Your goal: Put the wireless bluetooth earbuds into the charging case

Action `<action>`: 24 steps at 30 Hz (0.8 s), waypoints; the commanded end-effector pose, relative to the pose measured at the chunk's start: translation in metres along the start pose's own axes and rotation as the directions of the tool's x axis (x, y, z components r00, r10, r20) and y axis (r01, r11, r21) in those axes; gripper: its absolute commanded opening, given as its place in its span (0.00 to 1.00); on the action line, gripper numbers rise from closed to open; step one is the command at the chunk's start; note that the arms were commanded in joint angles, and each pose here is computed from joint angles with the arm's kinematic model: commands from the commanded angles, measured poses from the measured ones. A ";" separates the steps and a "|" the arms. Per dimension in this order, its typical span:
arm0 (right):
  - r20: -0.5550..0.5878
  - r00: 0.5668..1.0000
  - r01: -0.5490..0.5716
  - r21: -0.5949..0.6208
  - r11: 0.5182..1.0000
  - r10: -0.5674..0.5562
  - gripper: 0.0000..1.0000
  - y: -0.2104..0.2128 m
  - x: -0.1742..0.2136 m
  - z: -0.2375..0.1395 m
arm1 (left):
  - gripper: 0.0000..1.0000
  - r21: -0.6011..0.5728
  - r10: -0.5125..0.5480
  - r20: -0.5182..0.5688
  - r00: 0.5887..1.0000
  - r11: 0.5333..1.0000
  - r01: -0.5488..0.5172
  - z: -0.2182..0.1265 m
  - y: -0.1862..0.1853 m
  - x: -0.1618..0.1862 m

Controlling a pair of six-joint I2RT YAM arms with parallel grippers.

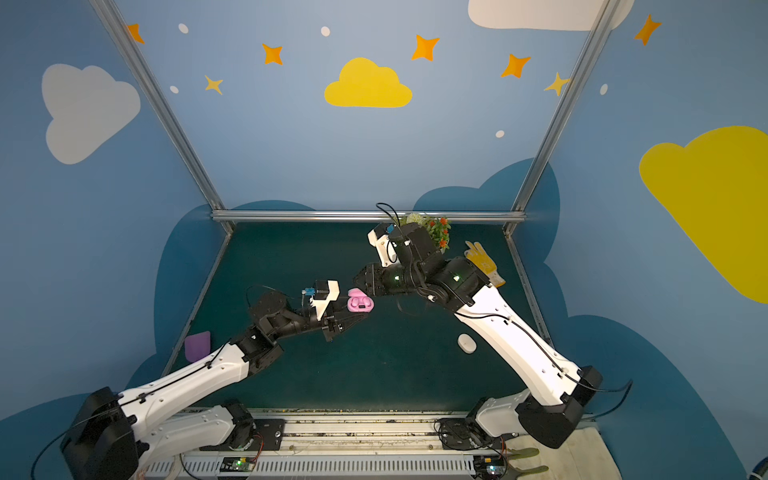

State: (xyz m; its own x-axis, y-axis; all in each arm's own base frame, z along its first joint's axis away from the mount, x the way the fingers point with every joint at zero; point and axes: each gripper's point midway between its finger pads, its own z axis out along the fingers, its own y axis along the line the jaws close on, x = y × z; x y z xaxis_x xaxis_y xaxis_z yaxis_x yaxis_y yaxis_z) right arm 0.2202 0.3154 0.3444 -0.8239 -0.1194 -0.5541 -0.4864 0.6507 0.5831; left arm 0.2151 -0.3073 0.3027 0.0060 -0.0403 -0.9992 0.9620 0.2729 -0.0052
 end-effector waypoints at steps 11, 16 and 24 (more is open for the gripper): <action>-0.100 0.994 -0.035 0.093 0.995 0.045 0.39 -0.016 0.053 -0.007 | 0.12 -0.001 0.034 0.008 0.999 0.999 -0.034 0.007 0.004 -0.010; -0.101 0.992 -0.056 0.134 0.989 0.070 0.57 -0.022 0.049 -0.009 | 0.12 0.008 0.036 -0.007 0.999 0.999 -0.036 0.008 0.003 -0.008; -0.144 0.986 -0.063 0.149 0.987 0.084 0.72 -0.021 0.043 0.006 | 0.12 0.021 0.029 -0.028 0.999 0.999 -0.029 0.012 0.002 0.000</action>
State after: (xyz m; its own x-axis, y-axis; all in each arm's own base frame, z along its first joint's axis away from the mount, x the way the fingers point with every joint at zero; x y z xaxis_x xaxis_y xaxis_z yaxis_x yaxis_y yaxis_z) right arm 0.1974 0.3010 0.3072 -0.8881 -0.1554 -0.4326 -0.3899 0.7530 0.5301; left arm 0.2224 -0.3146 0.2884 -0.0221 0.0195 -0.9996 0.9623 0.2716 -0.0159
